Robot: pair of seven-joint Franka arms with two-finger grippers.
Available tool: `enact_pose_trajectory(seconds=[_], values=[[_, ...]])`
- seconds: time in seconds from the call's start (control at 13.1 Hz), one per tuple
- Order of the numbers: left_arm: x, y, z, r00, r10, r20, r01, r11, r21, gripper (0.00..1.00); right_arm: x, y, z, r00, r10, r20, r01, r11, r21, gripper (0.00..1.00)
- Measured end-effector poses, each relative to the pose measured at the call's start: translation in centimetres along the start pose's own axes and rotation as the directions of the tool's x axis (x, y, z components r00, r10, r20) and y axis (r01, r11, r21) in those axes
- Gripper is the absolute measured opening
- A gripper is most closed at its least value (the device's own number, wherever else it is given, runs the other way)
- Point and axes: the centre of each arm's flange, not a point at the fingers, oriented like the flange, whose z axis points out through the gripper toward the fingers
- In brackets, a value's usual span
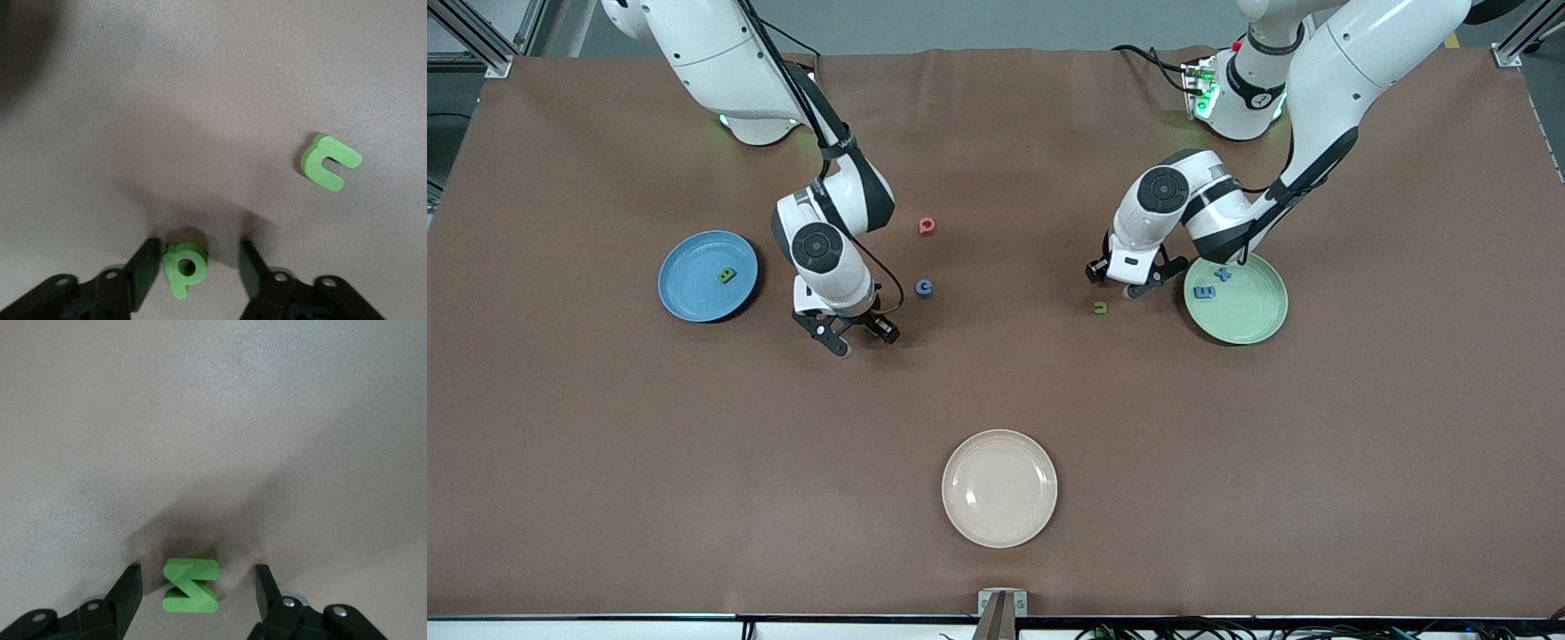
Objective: Sort uppercase to blue plate, lowercase to green plate
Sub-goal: 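Carry the p to the green plate while the right gripper carries the S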
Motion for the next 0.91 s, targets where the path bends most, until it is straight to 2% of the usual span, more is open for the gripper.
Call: enact_pose_trajectory(seconds=[0.08, 0.15, 0.23, 0.38, 0.61, 0.76, 0.91], values=[[0.0, 0.0, 0.0, 1.0, 0.0, 0.0, 0.0, 1.0, 0.0, 0.52, 0.1, -0.1, -0.1, 1.0, 0.0, -0.001, 0.0, 1.0, 0.003, 0.66], [0.0, 0.0, 0.0, 1.0, 0.0, -0.002, 0.0, 1.0, 0.0, 0.43, 0.1, -0.2, -0.2, 1.0, 0.0, -0.002, 0.0, 1.0, 0.006, 0.56], [0.0, 0.0, -0.1, 1.0, 0.0, -0.003, 0.0, 1.0, -0.001, 0.34, 0.1, -0.2, -0.2, 1.0, 0.0, -0.002, 0.0, 1.0, 0.005, 0.56], [0.2, 0.0, -0.2, 1.0, -0.004, -0.004, 0.004, 1.0, -0.002, 0.33, 0.1, -0.4, -0.5, 1.0, 0.0, -0.003, 0.0, 1.0, 0.009, 0.38], [1.5, -0.4, -0.5, 1.0, -0.015, -0.014, 0.015, 1.0, -0.009, 0.33, 0.1, -0.4, -0.5, 1.0, 0.0, -0.002, 0.001, 1.0, 0.008, 0.35], [3.3, -1.0, -1.6, 1.0, -0.006, -0.023, 0.005, 1.0, -0.015, 0.27, 0.2, -0.4, -0.6, 1.0, 0.0, 0.0, 0.0, 1.0, 0.002, 0.35], [5.4, -2.0, -4.0, 0.999, 0.027, -0.025, -0.027, 1.0, 0.014, 0.27, 1.3, 0.5, -0.8, 1.0, -0.017, 0.026, 0.018, 0.999, -0.047, 0.35]])
